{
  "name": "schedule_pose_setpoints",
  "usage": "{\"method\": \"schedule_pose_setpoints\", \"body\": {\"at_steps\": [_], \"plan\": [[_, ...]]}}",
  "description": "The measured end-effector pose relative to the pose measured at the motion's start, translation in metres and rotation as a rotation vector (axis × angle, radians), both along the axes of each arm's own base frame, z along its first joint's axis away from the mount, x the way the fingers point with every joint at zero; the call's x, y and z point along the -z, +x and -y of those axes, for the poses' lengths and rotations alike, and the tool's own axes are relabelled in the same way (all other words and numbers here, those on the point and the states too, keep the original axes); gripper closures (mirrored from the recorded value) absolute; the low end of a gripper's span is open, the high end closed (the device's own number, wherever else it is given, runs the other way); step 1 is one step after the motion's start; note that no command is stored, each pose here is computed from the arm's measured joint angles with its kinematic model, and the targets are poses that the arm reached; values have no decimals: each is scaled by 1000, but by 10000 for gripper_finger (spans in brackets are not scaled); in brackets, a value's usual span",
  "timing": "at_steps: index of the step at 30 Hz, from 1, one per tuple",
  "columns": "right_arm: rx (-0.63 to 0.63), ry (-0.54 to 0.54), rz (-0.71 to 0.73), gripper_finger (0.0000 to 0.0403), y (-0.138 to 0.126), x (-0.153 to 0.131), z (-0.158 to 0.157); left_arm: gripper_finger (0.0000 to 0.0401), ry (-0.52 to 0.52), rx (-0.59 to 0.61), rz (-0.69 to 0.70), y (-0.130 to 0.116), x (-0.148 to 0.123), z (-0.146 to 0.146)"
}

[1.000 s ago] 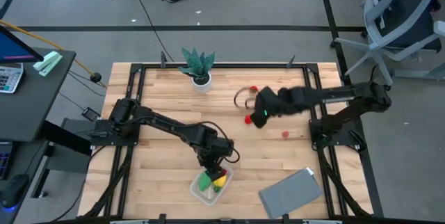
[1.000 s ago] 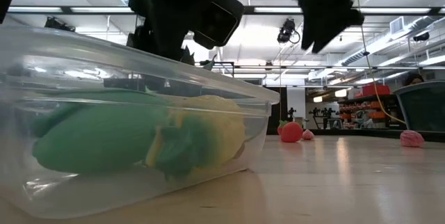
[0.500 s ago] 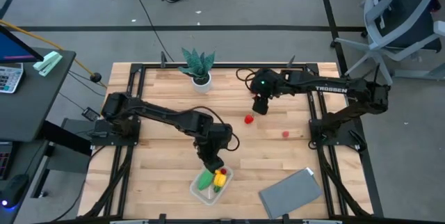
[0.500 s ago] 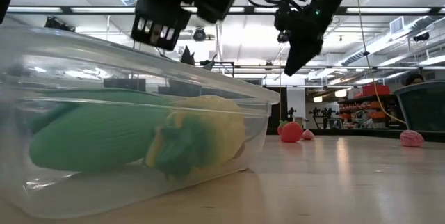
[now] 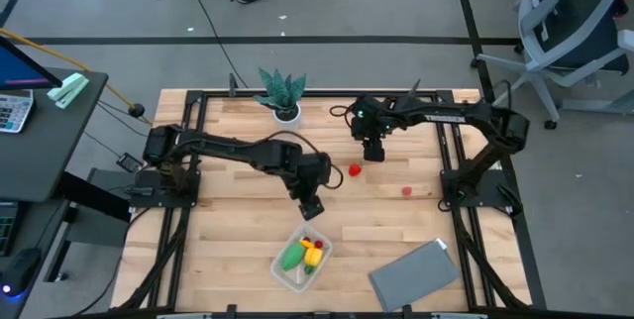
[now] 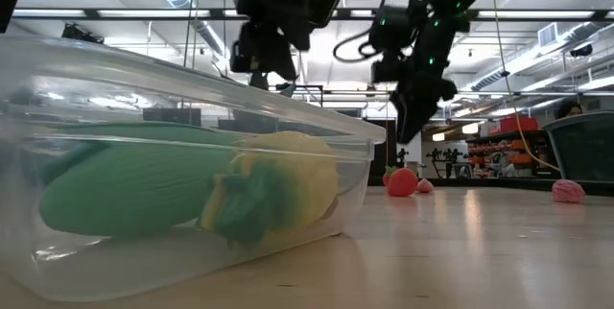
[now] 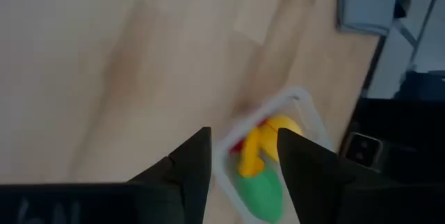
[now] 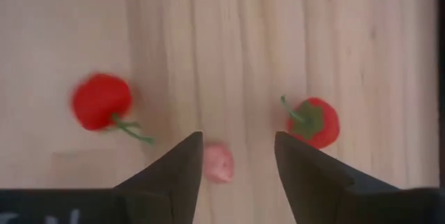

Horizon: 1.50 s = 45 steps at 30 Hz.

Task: Pick and placing Produce into tupperware
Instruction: Put the top red strawberry into the transparent bin

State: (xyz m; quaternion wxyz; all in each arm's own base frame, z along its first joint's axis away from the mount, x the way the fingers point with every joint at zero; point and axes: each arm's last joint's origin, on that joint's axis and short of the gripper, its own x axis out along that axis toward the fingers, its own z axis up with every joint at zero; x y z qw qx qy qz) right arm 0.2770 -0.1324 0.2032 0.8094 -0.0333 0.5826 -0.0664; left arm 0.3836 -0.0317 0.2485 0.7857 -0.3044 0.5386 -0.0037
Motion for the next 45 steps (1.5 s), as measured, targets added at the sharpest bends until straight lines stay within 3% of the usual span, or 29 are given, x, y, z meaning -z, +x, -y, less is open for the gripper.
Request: {"method": "schedule_pose_setpoints", "body": {"at_steps": [4, 11, 20, 27, 33, 45], "plan": [[-66, -68, -59, 219, 3, 16, 13, 238, 47, 24, 32, 1, 0, -23], [-62, -124, -1, 219, 7, 17, 28, 254, 107, -4, 65, -1, 0, -77], [-112, -123, 20, 219, 7, 16, 30, 270, 139, -98, 72, -12, 0, -131], [-136, -84, 45, 219, 8, 17, 29, 265, 144, -147, 77, -17, 0, -149], [-170, -61, -19, 219, 12, 37, 31, 268, 149, -173, 110, -15, -2, -155], [-147, -123, -54, 221, 14, 45, 37, 276, 136, -194, 107, -15, -3, -155]]}}
